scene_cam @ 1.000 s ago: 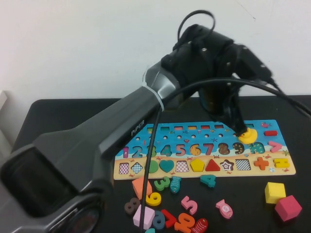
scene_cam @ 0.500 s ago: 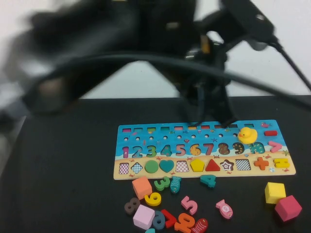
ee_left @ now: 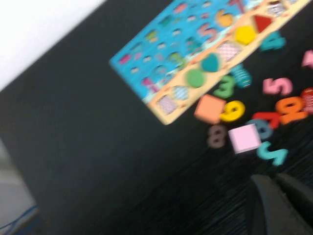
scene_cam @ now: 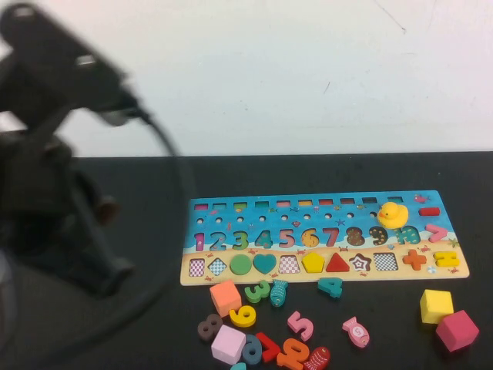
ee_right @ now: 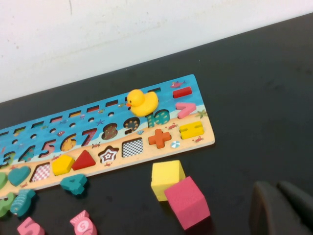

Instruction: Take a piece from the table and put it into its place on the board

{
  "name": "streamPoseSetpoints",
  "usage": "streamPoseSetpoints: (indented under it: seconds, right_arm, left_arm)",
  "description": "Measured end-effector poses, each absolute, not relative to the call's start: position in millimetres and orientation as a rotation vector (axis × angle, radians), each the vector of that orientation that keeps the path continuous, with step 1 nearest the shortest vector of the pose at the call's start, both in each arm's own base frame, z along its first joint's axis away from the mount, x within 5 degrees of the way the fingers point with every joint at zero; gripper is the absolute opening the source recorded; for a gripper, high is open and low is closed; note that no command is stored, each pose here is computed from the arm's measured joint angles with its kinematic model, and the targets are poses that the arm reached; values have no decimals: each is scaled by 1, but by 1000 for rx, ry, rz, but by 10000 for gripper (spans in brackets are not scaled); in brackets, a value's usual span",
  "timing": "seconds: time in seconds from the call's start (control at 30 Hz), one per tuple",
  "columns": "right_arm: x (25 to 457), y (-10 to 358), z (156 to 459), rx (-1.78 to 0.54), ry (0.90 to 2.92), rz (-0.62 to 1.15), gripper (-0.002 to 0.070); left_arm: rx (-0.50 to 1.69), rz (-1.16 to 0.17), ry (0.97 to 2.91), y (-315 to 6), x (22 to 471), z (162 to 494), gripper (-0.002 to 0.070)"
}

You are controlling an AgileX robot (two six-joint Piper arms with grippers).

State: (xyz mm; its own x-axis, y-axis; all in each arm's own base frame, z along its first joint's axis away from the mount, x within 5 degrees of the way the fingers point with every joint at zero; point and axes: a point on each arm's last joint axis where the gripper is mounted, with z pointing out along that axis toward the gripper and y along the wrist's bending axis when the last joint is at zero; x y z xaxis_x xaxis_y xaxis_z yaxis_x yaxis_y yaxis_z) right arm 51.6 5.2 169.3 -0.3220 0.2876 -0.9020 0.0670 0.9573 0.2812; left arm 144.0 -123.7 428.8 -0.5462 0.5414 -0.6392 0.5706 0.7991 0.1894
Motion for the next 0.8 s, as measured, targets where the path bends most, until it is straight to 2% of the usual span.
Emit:
streamPoseSetpoints:
  seconds: [0.3,0.43,0.63,0.8]
  right_arm:
    - [52,5,169,258,1893,226,19]
    - [52,5,169,258,1893,226,19]
    - [52,5,169,258,1893,226,19]
    - [52,5,169,258,1893,226,19]
  left_arm:
    - [723,25,2247,-77,114,415,0]
    - [652,-6,2177,-60,104,388,0]
    - [369,-53,2079,-27,93,341,0]
    - [223,-22,2000,-9,78,298,0]
